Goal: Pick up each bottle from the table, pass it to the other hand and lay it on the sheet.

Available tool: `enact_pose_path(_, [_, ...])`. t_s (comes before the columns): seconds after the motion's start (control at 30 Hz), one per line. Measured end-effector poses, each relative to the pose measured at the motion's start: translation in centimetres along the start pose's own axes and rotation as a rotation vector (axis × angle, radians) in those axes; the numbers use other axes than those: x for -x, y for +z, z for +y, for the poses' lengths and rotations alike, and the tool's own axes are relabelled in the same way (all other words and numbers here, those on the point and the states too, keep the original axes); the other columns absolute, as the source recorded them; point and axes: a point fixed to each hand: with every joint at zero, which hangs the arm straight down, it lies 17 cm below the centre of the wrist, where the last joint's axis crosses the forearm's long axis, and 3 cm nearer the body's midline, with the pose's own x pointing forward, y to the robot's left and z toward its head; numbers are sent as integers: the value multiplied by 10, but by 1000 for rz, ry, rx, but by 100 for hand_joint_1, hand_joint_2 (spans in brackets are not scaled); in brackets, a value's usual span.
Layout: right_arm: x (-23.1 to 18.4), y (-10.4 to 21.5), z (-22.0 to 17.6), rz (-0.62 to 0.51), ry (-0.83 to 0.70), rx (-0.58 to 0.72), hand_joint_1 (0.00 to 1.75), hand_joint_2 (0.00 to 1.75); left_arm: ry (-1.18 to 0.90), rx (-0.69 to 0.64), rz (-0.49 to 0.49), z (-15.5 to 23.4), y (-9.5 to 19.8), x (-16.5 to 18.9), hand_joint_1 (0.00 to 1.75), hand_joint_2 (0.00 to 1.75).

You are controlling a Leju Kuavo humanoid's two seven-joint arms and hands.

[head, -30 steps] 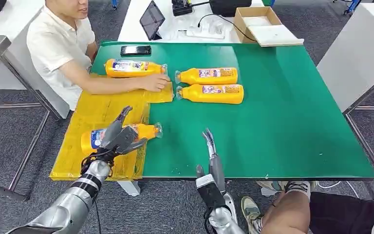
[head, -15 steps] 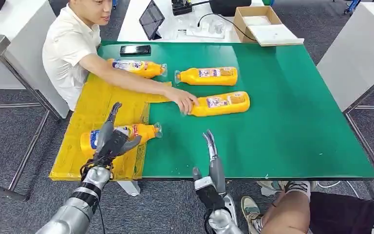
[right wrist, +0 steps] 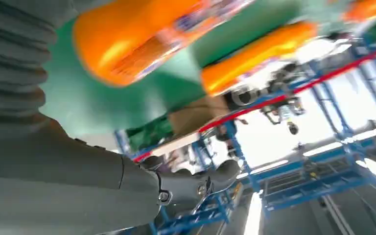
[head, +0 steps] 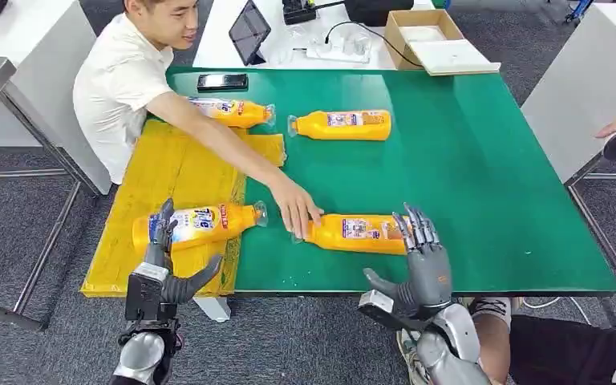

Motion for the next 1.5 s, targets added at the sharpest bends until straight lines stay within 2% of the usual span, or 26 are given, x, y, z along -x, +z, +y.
enact_pose_path(0.23, [42, -19, 15, 62, 89, -102, 0, 175, -26, 28, -58, -16, -2, -17, 0, 175])
enact_pose_path(0.4, [71, -19, 41, 156, 101, -219, 0, 175, 10, 47, -25, -25, -6, -11, 0, 175])
enact_pose_path(0.9, [99, -22, 70, 276, 113, -387, 0, 175, 60, 117, -28, -53, -10, -14, 0, 175])
enact_pose_path(0.93, [99, -22, 73, 281, 107, -398, 175, 175, 62, 120, -30, -54, -11, -14, 0, 175])
enact_pose_path(1.17, [86, -17, 95, 251, 18, -513, 175, 175, 82, 152, -31, -65, -14, -15, 0, 175])
enact_pose_path(1.5, [85, -18, 96, 250, -22, -530, 175, 175, 101, 169, -8, -71, -18, -6, 0, 175])
